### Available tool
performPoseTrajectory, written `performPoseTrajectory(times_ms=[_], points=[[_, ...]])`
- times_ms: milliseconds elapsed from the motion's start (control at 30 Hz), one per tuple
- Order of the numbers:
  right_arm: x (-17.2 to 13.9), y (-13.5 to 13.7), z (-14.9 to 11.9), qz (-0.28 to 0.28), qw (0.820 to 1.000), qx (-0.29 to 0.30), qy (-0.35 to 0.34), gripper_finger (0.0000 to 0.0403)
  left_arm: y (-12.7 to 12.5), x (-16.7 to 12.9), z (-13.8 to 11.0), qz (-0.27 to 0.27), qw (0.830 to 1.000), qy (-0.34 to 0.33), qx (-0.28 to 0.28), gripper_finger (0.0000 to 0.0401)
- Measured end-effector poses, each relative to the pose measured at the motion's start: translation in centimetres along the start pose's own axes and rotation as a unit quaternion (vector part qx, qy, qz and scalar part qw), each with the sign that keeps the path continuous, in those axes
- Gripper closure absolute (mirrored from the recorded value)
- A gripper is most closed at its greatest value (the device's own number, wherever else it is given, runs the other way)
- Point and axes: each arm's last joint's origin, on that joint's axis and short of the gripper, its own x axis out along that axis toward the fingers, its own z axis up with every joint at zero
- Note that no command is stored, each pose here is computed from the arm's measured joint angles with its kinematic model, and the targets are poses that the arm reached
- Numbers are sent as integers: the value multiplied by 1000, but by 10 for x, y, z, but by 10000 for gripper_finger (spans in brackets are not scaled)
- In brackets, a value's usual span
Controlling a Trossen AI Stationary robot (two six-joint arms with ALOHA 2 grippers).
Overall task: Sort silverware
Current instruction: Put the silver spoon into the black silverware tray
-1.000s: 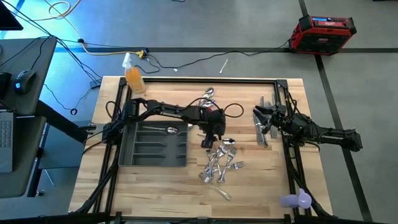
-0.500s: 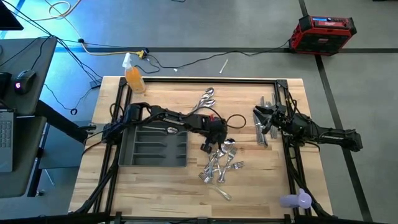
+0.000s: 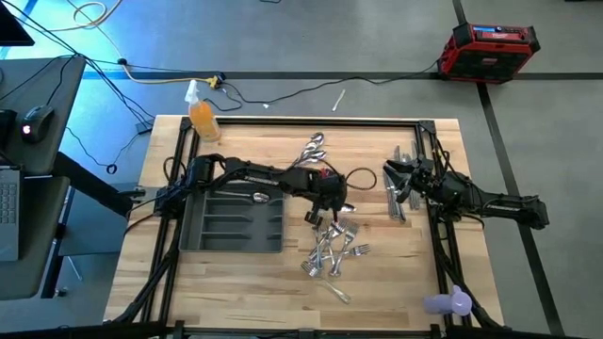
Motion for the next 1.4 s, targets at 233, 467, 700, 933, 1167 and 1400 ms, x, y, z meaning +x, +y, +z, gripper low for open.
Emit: performPoseTrajectory(times_ms=[233, 467, 700, 933, 1167, 1400], points=[[0, 0, 0, -1, 1000, 0, 0, 282, 24, -1, -23, -110, 991, -10, -77, 401], [0, 0, 0, 0, 1000, 0, 0, 282, 47, 19, -48, -117, 981, 16, -155, 401], [0, 0, 0, 0, 1000, 0, 0, 282, 69, 27, -62, -85, 962, 13, -259, 391], [0, 0, 0, -1, 1000, 0, 0, 282, 80, 24, -65, -48, 960, 15, -274, 331], [0, 0, 0, 0, 1000, 0, 0, 282, 69, 20, -52, -13, 982, 21, -190, 262], [0, 0, 0, -1, 1000, 0, 1, 282, 52, 32, -38, -19, 994, -2, -108, 271]])
